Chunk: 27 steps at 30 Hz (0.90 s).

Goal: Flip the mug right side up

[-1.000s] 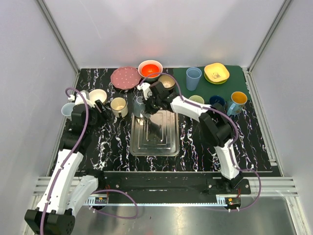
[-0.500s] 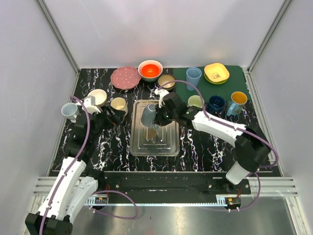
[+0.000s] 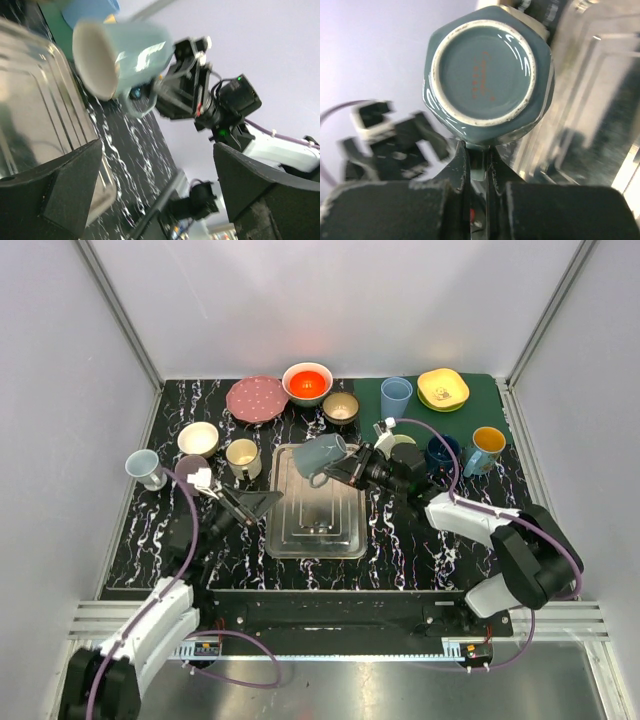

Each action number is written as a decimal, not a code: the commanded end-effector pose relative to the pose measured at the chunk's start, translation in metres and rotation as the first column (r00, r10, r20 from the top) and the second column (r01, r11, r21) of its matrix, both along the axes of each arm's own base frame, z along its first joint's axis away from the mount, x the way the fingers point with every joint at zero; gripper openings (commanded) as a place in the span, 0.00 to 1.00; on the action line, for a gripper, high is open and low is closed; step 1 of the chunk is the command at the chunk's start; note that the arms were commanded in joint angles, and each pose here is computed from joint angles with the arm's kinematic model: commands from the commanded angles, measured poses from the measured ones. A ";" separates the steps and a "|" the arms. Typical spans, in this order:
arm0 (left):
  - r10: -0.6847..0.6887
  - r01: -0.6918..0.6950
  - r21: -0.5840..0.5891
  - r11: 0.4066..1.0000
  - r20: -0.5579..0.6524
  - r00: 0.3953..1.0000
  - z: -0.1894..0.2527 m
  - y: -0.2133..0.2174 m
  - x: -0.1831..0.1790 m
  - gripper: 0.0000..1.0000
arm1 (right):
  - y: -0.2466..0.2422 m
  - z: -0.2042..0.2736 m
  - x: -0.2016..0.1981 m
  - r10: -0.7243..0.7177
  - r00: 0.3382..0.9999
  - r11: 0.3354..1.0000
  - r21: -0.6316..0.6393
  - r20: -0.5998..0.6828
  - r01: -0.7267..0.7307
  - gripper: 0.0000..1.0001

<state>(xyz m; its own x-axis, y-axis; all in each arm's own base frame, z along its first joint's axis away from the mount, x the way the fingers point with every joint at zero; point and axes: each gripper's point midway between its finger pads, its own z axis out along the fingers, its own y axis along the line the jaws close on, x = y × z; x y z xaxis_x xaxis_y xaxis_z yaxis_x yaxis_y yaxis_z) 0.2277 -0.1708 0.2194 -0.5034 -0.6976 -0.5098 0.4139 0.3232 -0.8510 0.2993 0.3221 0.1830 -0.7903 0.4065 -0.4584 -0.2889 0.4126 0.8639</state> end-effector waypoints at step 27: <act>-0.366 0.422 -0.279 0.862 0.233 0.901 0.092 -0.088 -0.007 0.73 | 0.005 0.157 -0.042 0.117 0.913 0.928 0.284 0.390 -0.240 0.00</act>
<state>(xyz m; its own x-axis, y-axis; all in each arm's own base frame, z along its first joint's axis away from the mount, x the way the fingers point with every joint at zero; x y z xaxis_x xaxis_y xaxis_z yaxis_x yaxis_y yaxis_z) 0.2456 -0.2664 0.2591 -0.7589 -0.5758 -0.3041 0.4072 -0.0552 -0.9117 0.2820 0.3320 0.2367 -0.8020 0.3938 -0.4492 -0.3961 0.2125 0.8933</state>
